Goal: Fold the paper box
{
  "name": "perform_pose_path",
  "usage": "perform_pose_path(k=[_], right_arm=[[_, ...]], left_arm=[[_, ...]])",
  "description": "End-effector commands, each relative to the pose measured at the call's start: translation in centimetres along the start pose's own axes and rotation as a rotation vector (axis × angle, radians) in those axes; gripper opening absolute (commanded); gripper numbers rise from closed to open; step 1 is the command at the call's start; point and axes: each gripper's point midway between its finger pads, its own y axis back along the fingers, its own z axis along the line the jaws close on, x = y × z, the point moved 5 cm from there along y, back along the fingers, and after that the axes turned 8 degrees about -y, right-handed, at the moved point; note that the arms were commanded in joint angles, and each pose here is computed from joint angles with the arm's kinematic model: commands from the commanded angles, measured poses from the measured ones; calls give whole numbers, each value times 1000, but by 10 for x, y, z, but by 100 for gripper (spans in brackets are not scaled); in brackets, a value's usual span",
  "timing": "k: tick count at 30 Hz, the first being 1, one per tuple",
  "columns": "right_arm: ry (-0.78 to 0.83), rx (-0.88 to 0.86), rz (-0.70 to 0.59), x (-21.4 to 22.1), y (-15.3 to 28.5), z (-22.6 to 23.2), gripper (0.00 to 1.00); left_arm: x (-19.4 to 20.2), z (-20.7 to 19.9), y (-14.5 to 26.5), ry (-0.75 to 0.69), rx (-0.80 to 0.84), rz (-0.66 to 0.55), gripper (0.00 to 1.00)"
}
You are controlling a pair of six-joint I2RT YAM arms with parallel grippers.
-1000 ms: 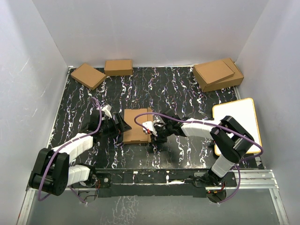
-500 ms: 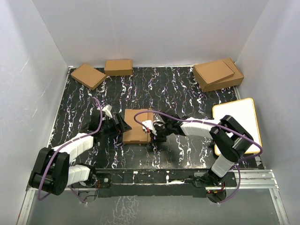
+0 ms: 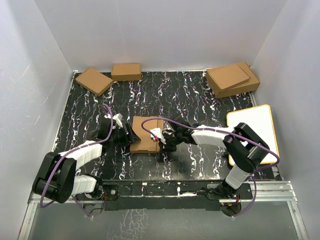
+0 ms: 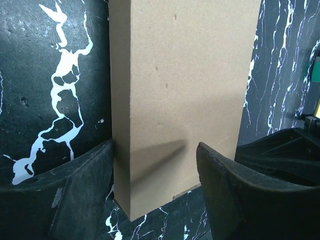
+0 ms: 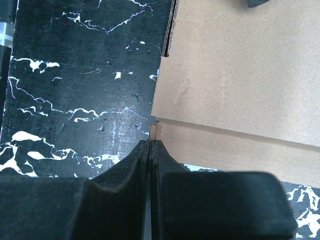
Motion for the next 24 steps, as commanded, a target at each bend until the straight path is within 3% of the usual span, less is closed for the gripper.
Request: perform_pose_path(k=[1,24], right_arm=[[38,10,-54,-26,0,-7,8],[27,30,-15,-36,-4,-5,8]], left_arm=[[-7,-7,-2,-25,-3,-2,63],[-2,-9,-9,-30,-72,44,56]])
